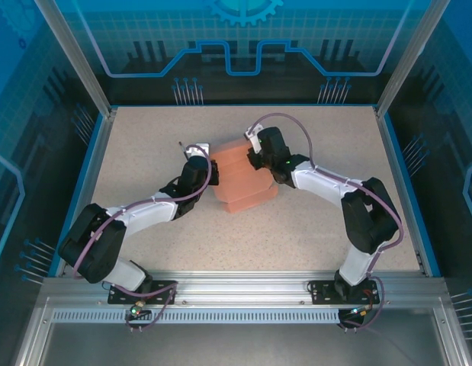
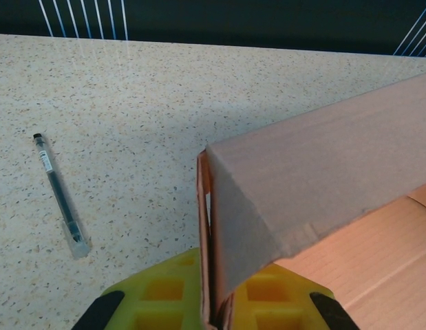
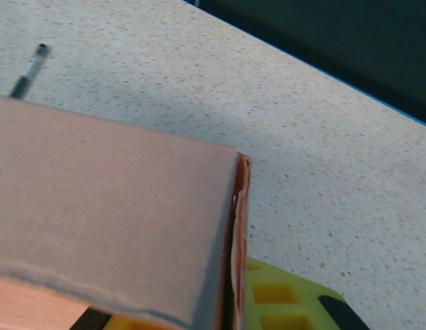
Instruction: Fold the paper box
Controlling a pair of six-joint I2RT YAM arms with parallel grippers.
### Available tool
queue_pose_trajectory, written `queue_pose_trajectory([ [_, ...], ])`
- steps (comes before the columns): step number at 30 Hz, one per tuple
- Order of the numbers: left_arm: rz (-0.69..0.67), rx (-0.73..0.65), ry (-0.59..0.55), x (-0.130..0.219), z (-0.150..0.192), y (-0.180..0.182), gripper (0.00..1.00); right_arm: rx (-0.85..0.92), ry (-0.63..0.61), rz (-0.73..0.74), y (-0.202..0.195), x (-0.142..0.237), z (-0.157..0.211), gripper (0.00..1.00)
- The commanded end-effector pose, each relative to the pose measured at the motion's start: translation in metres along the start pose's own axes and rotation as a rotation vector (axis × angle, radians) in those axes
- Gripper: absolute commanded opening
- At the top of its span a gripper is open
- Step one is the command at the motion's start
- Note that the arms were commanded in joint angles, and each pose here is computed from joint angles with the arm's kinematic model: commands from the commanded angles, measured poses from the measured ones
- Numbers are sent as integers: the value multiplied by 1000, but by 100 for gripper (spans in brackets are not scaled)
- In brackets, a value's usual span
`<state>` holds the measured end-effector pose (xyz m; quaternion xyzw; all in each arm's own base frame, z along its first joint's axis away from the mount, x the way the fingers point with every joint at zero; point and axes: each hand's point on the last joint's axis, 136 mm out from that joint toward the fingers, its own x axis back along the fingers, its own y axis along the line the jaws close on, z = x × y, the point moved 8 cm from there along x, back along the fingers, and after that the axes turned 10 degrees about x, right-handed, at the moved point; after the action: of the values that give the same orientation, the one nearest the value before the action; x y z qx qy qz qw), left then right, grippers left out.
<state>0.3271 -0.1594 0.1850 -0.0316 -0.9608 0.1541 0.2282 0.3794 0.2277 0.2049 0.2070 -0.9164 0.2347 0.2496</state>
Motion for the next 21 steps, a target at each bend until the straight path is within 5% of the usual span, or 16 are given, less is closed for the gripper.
queue_pose_trajectory([
  [1,65,9,-9,4,-4,-11,4,-22,69,203,-11,2,4,13],
  [9,61,10,-4,3,-1,-10,4,-5,148,309,-11,-2,10,11],
  [21,47,1,-7,3,-1,-8,4,-37,122,36,1,25,8,34],
])
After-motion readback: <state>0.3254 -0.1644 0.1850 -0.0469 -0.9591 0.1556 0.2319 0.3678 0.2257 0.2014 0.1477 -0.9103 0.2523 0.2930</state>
